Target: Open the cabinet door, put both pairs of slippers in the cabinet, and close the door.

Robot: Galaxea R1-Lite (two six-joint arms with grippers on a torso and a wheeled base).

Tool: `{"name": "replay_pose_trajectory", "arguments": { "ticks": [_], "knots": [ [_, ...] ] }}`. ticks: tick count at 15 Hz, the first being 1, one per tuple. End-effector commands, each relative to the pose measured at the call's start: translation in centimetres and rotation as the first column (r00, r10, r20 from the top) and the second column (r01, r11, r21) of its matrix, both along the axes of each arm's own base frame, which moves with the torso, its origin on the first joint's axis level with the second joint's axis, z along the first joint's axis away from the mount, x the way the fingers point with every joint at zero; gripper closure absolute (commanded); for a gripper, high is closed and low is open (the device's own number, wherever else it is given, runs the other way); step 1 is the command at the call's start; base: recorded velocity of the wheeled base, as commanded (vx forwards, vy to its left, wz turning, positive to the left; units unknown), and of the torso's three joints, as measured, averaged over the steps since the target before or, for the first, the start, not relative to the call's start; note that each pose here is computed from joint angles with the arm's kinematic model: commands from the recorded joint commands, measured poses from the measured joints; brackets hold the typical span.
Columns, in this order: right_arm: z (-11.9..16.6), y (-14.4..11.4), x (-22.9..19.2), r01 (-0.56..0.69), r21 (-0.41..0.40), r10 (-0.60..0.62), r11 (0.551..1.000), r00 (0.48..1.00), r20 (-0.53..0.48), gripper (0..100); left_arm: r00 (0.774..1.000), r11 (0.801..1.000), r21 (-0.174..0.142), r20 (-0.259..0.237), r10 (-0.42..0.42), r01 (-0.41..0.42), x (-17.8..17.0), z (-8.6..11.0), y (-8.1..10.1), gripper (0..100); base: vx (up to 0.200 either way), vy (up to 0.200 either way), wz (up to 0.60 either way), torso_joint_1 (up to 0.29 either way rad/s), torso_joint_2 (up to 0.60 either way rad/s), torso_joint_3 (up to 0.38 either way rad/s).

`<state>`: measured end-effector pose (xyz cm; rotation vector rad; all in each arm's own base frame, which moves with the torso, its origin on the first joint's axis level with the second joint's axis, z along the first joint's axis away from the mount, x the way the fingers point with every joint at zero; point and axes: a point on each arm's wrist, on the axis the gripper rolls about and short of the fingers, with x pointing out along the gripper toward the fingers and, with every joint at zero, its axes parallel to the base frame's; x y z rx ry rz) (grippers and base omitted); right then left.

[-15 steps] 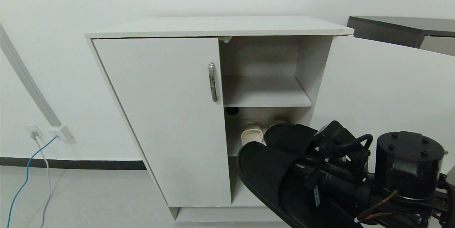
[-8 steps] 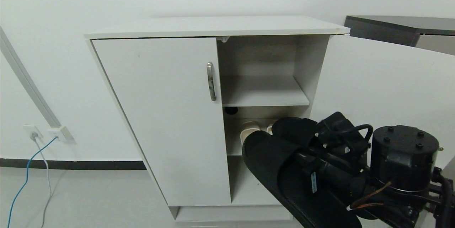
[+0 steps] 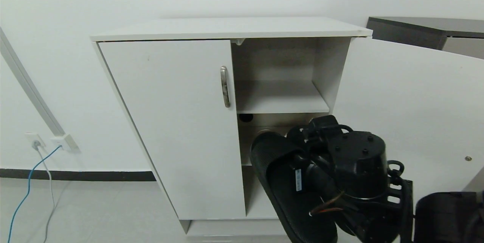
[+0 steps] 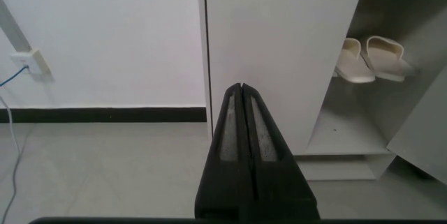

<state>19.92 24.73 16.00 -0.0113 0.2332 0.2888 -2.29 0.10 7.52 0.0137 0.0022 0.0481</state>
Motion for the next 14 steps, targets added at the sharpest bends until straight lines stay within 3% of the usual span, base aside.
{"name": "replay_pose_trajectory", "arguments": {
  "ticks": [1,5,9,14],
  "knots": [
    [-1.0,2.6,1.5,0.057,-0.014,-0.058,0.998,0.998,-0.037,100,1.0,1.0,0.0,-0.001,0.001,-0.001,0.0,0.0,0.0,100,0.0,0.0,0.0,0.0,0.0,0.0],
    [1.4,4.0,2.8,0.18,-0.015,-0.181,0.984,0.978,-0.108,100,1.0,1.0,0.0,-0.001,0.001,-0.001,0.0,0.0,0.0,100,0.0,0.0,0.0,0.0,0.0,0.0],
    [3.8,4.7,3.3,0.229,-0.011,-0.229,0.973,0.97,-0.087,100,1.0,1.0,0.0,-0.001,-0.001,0.001,0.0,0.0,0.0,100,0.0,0.0,0.0,0.0,0.0,0.0],
    [3.7,5.5,5.5,0.255,-0.021,-0.256,0.967,0.964,-0.069,100,1.0,1.0,0.0,-0.001,0.001,-0.001,0.0,0.0,0.0,100,0.0,0.0,0.0,0.0,0.0,0.0]
  ]
}}
